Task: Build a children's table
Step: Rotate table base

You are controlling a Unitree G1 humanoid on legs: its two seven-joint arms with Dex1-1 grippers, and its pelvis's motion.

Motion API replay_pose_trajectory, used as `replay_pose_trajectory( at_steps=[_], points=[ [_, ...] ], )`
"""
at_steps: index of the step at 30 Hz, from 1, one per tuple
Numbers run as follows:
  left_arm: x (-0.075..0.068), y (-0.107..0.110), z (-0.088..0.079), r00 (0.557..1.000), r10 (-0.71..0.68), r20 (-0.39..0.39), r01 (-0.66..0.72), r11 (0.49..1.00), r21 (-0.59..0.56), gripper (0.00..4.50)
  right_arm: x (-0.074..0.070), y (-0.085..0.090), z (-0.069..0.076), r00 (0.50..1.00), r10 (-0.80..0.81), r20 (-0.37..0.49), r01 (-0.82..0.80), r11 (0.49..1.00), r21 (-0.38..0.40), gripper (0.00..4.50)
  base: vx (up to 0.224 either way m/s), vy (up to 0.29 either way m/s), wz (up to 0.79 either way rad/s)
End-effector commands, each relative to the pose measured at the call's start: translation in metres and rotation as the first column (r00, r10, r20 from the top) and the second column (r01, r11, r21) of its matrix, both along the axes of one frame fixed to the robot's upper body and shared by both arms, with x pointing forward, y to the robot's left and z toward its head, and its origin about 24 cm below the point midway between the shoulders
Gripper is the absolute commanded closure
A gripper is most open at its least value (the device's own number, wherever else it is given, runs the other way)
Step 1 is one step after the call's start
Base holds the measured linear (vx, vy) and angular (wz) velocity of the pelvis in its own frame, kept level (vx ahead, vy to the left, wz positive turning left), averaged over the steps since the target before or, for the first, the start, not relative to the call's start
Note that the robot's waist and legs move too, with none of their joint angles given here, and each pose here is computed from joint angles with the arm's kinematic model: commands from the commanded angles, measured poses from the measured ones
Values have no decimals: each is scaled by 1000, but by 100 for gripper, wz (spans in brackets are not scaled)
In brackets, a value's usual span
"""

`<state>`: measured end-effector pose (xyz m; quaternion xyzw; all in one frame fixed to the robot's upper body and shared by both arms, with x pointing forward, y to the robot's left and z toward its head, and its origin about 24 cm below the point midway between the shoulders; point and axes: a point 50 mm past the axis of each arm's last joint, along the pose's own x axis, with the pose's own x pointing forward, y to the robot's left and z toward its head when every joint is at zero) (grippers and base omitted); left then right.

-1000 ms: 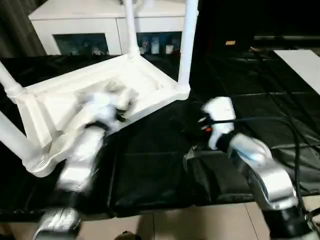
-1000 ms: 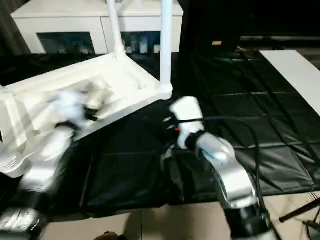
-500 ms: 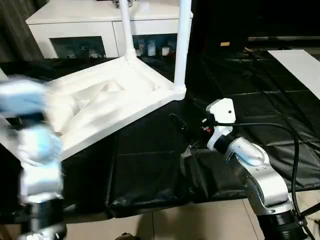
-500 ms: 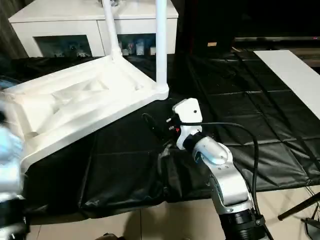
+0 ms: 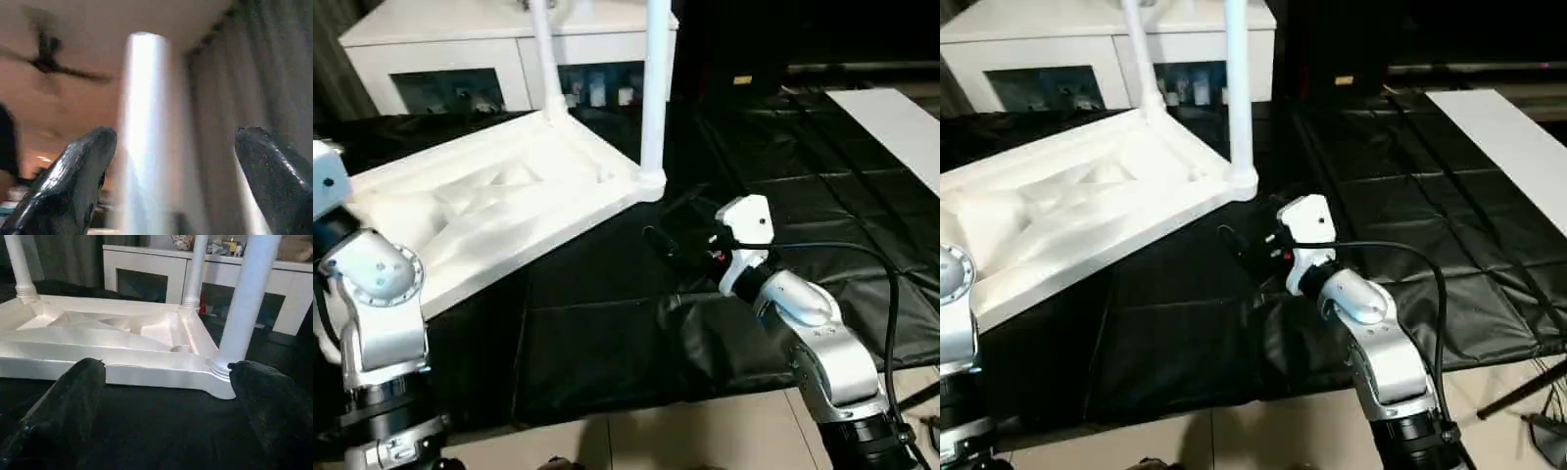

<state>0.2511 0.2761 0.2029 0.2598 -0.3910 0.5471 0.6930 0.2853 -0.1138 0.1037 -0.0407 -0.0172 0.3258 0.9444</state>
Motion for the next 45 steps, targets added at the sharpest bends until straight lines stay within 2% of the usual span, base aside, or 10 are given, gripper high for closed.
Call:
replay_pose_trajectory(
  at_steps=[1, 20, 27, 31, 35, 37, 41, 42, 44, 45],
  points=[
    [-2, -19, 19, 991, -128, 41, 118, 975, 186, 8, -1, -2, -2, 1000, 1, 0, -1, 1000, -3, 0, 0, 0, 0],
    [3, 22, -9, 986, -113, -124, 103, 991, -88, 8, -2, 4, -7, 998, 64, -25, -65, 998, -22, 0, 0, 0, 0],
    [7, 30, -65, 714, -666, -216, 552, 726, -410, 8, -10, 13, -14, 988, 139, -63, -141, 990, -16, 0, 0, 0, 0],
    [1, 40, -79, 694, -692, -199, 558, 691, -460, 8, -15, 17, -18, 976, 197, -92, -199, 980, -17, 0, 0, 0, 0],
    [0, 38, -102, 443, -882, -159, 683, 448, -577, 8, -29, 21, -26, 940, 308, -146, -316, 948, -39, 0, 0, 0, 0],
    [-4, 36, -115, 204, -965, -166, 722, 263, -640, 8, -34, 22, -30, 921, 350, -169, -362, 932, -40, 0, 0, 0, 0],
    [-2, 32, -119, 10, -984, -177, 713, 131, -689, 8, -32, 21, -30, 918, 356, -175, -369, 928, -46, 0, 0, 0, 0],
    [0, 22, -122, -163, -968, -193, 668, 36, -743, 8, -31, 19, -33, 915, 359, -185, -376, 925, -64, 0, 0, 0, 0],
    [0, 22, -122, -170, -966, -194, 666, 32, -745, 8, -31, 19, -33, 915, 359, -185, -376, 924, -65, 0, 0, 0, 0],
    [3, 11, -123, -321, -921, -220, 628, -33, -778, 8, -29, 15, -36, 912, 361, -195, -382, 921, -81, 0, 0, 0, 0]
  ],
)
